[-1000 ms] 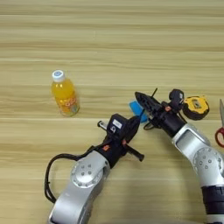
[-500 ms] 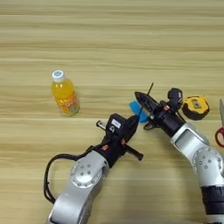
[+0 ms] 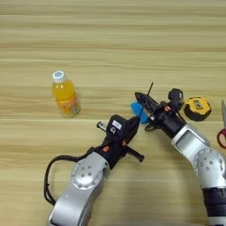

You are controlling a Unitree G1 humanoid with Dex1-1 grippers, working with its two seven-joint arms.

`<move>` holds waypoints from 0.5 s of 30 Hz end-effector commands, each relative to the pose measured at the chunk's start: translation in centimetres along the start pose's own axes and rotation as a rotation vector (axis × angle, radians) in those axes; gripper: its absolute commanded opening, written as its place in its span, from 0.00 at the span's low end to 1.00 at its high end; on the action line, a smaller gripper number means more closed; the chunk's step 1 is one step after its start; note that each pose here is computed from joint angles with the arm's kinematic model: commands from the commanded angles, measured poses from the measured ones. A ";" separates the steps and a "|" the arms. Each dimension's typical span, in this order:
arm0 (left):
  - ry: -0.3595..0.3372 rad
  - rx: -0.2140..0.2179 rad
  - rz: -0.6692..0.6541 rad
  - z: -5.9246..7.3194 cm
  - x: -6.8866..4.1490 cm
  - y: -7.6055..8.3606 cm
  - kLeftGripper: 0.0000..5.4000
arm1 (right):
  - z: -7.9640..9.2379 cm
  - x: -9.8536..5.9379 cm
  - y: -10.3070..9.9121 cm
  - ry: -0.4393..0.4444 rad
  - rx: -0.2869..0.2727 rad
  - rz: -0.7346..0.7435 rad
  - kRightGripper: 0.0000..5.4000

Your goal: Move the objects on the table

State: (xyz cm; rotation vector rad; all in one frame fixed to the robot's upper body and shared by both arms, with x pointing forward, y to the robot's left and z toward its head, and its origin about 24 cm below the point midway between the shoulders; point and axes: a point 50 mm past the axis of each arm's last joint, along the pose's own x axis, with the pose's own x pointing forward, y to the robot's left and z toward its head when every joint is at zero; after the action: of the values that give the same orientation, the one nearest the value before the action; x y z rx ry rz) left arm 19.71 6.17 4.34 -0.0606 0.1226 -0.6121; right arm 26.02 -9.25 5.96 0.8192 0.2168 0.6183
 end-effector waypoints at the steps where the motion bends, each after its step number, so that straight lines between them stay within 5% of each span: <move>1: -0.005 0.013 0.002 0.2 0.1 0.0 0.00 | 0.5 0.0 -0.6 -0.007 -0.050 -0.058 0.05; 15: 0.000 0.022 0.012 0.2 0.2 0.2 0.24 | 0.6 0.0 -0.7 -0.017 -0.106 -0.077 0.05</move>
State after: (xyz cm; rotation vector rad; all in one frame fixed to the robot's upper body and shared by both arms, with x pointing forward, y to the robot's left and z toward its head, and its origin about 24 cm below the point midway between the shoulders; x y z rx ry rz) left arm 19.85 6.16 4.37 -0.0537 0.1205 -0.6034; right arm 26.32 -10.00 5.73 0.7251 0.2030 0.5535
